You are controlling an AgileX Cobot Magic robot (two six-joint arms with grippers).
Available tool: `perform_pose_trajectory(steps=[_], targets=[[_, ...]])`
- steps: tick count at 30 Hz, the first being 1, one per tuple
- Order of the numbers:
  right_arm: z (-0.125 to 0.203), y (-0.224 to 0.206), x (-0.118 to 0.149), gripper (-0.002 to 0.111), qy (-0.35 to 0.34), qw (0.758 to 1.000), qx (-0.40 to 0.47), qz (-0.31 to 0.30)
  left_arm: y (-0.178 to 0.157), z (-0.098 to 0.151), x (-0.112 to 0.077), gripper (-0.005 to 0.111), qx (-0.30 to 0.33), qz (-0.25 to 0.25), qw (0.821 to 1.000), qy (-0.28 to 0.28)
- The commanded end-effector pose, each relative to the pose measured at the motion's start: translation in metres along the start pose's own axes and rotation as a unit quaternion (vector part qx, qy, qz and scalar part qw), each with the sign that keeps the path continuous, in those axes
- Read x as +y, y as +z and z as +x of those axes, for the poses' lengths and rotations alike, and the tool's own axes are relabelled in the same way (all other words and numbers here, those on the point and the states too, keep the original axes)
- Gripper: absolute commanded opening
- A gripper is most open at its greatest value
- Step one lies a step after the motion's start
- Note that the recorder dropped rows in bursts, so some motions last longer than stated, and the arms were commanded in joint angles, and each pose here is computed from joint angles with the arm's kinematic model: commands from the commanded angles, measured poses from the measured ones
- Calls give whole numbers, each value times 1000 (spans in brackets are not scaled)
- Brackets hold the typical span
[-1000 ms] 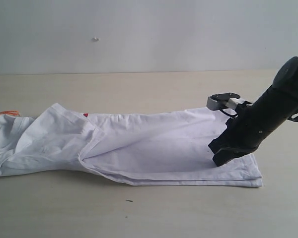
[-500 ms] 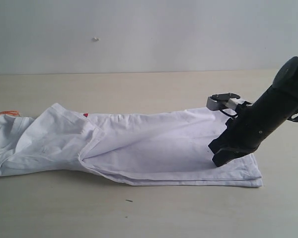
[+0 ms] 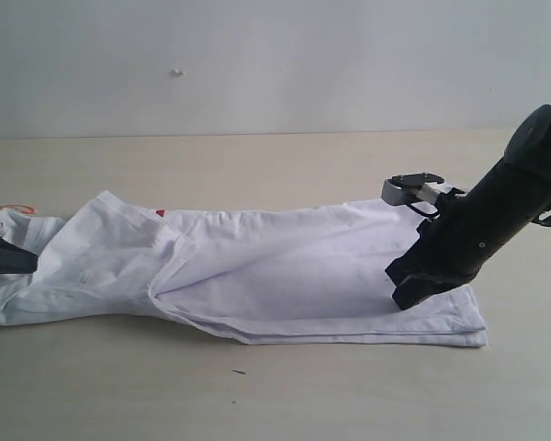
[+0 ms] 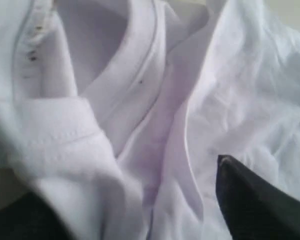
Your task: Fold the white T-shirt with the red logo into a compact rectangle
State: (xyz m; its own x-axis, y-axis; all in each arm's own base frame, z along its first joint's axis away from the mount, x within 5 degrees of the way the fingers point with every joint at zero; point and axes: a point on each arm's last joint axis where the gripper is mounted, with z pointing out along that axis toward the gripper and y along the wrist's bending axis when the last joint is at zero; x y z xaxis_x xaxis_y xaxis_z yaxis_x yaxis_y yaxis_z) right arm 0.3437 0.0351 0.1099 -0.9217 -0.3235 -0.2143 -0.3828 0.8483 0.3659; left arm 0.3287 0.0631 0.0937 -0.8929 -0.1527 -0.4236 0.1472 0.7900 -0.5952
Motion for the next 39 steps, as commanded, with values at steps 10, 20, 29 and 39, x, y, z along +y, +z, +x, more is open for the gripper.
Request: perform_pose_trajectory(steps=[10, 20, 29, 39], targets=[[-1, -2, 1, 0, -1, 1000, -3, -6, 12, 1, -13, 1, 29, -14, 998, 46], [-1, -2, 1, 0, -1, 1000, -3, -6, -65, -36, -22, 0, -49, -88, 991, 83], [-2, -2, 2, 0, 7, 1000, -9, -11, -115, -70, -66, 0, -115, -34, 987, 103], [-6, -2, 8, 0, 5, 999, -28, -44, -40, -67, -175, 0, -34, 113, 983, 141]])
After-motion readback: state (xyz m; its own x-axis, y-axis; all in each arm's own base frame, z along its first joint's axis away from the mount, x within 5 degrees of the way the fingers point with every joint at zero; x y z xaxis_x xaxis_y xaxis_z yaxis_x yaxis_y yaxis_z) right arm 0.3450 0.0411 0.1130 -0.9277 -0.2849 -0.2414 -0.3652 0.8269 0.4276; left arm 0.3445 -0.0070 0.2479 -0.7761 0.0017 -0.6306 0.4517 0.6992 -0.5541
